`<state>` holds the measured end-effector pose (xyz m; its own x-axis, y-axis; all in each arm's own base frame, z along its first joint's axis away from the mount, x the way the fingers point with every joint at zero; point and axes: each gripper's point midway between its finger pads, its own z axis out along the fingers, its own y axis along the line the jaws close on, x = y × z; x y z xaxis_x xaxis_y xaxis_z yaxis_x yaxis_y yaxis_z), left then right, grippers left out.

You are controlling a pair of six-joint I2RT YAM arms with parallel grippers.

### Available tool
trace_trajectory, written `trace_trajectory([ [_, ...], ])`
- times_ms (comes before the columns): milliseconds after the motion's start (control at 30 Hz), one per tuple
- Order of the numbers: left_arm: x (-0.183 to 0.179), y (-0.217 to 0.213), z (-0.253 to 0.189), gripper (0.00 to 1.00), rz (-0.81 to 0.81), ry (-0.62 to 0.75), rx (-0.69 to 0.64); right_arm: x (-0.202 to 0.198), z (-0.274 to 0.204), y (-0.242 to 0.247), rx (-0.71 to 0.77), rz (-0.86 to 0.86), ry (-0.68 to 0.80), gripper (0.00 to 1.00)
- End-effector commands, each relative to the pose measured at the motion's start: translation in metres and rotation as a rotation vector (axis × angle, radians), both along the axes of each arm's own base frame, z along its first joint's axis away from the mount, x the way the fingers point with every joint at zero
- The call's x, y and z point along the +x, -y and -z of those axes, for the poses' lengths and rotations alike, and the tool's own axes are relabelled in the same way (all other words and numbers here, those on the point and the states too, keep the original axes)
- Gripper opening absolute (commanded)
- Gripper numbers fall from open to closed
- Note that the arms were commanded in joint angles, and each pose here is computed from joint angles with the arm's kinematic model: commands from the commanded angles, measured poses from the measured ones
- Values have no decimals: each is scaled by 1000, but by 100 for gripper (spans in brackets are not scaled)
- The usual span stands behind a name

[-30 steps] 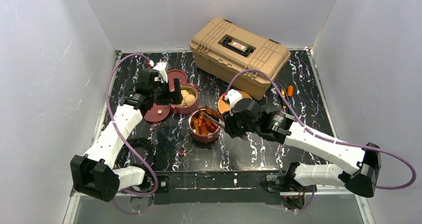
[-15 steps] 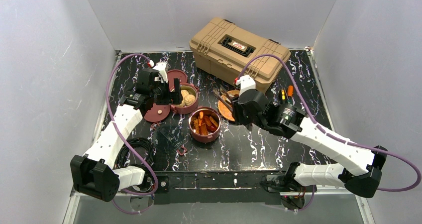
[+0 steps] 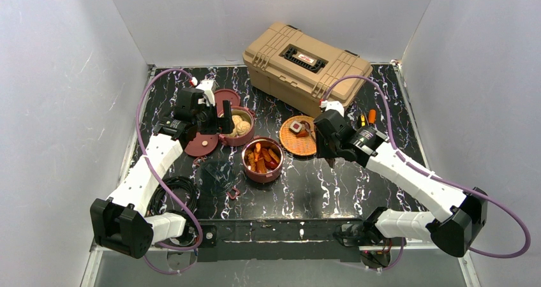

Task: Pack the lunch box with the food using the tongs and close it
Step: Place the fake food in the packing box, then pick up the fake food from the plate.

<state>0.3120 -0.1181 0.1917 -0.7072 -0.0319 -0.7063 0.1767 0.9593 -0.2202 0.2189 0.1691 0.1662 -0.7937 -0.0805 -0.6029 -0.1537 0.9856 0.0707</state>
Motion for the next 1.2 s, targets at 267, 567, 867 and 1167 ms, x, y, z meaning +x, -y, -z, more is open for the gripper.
trace_trajectory([
  [267, 2, 1, -17, 99, 4, 30, -16, 9, 0, -14, 172, 67, -4, 44],
  [567, 2, 1, -17, 99, 3, 32, -14, 16, 4, -20, 245, 136, 16, 44],
  [867, 1, 0, -19, 99, 0, 35, -13, 20, 8, -23, 255, 145, 24, 46],
  [1167, 1, 0, -19, 99, 2, 37, -13, 15, 17, -5, 168, 169, 12, 46],
])
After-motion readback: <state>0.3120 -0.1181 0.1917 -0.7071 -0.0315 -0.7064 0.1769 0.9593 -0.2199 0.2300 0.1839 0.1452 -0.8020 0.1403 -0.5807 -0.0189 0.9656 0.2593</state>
